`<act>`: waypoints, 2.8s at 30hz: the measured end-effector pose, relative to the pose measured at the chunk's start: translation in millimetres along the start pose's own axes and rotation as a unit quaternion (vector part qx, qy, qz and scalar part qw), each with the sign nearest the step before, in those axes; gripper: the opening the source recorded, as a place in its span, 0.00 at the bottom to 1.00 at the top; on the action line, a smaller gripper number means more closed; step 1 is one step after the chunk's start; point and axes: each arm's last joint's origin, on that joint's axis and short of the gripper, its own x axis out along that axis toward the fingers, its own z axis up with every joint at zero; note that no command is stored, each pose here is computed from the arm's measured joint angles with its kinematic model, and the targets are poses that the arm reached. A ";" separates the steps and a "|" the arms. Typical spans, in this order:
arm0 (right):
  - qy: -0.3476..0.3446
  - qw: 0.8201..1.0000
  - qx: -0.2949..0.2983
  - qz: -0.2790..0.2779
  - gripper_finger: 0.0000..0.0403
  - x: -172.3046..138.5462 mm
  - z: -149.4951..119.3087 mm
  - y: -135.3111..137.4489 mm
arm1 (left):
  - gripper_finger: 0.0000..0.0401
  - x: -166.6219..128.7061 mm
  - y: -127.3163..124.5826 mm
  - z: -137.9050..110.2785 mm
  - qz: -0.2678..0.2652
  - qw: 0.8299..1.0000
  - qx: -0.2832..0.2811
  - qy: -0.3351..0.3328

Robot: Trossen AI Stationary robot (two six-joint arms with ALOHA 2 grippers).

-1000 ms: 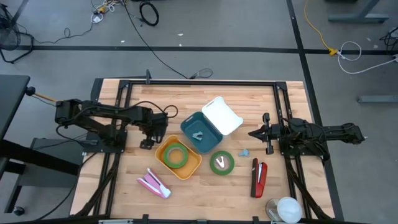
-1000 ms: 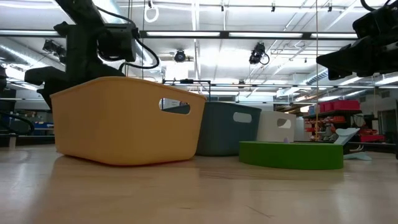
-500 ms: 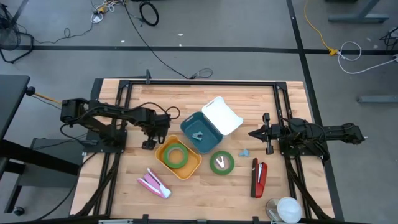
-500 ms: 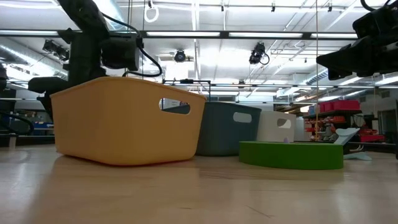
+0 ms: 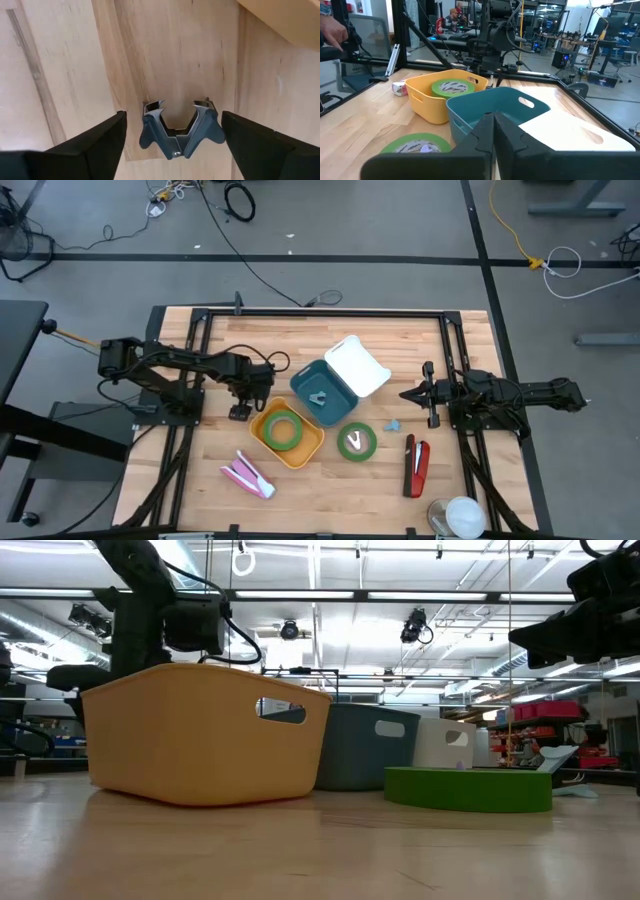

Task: Pick and place Stapler, Stapler remover, tape
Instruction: Put the dark blue staple remover into the blue bin

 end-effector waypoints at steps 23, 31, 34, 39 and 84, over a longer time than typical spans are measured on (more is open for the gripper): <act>0.000 1.000 0.000 0.000 0.03 0.0 0.0 0.0 | 0.50 -0.1 0.5 1.8 0.002 1.000 0.000 -0.009; 0.000 1.000 0.000 0.000 0.03 0.0 0.0 0.0 | 0.43 -0.1 0.5 2.0 0.003 1.000 0.001 -0.010; 0.000 1.000 0.000 0.000 0.03 0.0 0.0 0.0 | 0.41 -0.1 0.6 2.0 0.003 1.000 0.001 -0.010; 0.000 1.000 0.000 0.000 0.03 0.0 0.0 0.0 | 0.38 -0.1 0.7 1.9 0.006 1.000 0.001 -0.009; 0.000 1.000 0.000 0.000 0.03 0.0 0.0 0.0 | 0.35 -99.1 45.6 46.4 0.054 0.989 -0.053 -0.128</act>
